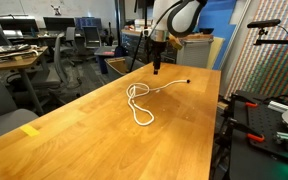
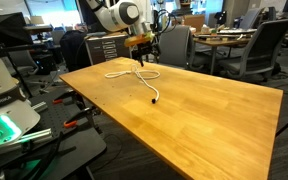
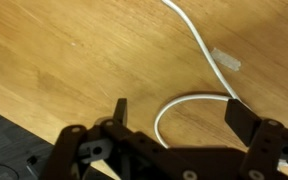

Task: Make a knot with the object on the table

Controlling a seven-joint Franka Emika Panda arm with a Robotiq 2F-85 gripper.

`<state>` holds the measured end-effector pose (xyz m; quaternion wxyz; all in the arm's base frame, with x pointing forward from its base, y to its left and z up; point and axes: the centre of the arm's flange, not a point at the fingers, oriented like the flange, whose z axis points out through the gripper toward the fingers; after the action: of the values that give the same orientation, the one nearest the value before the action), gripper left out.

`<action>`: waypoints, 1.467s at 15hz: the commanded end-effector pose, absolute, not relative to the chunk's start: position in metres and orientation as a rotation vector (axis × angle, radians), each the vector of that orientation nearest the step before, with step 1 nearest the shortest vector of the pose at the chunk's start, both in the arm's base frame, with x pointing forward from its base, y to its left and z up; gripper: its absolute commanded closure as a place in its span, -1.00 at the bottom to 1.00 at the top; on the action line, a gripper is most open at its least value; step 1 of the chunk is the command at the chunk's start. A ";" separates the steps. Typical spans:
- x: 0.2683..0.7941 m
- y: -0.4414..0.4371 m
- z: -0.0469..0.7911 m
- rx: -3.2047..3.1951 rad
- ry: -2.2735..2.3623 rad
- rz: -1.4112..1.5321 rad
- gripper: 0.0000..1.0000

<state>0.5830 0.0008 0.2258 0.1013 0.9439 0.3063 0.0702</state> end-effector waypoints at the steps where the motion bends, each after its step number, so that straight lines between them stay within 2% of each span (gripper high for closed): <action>1: 0.587 0.016 0.196 2.681 0.881 0.147 -1.00; 10: 0.593 0.024 0.106 2.632 0.814 -0.189 -1.00; 11: 0.596 0.022 0.102 2.652 0.796 -0.221 -0.94; 12: 0.599 0.020 0.100 2.676 0.770 -0.245 -0.79; 13: 0.602 0.018 0.098 2.704 0.743 -0.271 -0.53; 15: 0.611 0.011 0.104 2.759 0.693 -0.303 -0.28; 18: 0.622 -0.001 0.113 2.859 0.635 -0.345 0.24; 20: 0.626 -0.007 0.119 2.919 0.588 -0.360 0.31; 22: 0.627 -0.011 0.123 2.972 0.540 -0.368 0.51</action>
<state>0.6139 -0.0103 0.1286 0.0886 0.9704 0.1953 -0.1113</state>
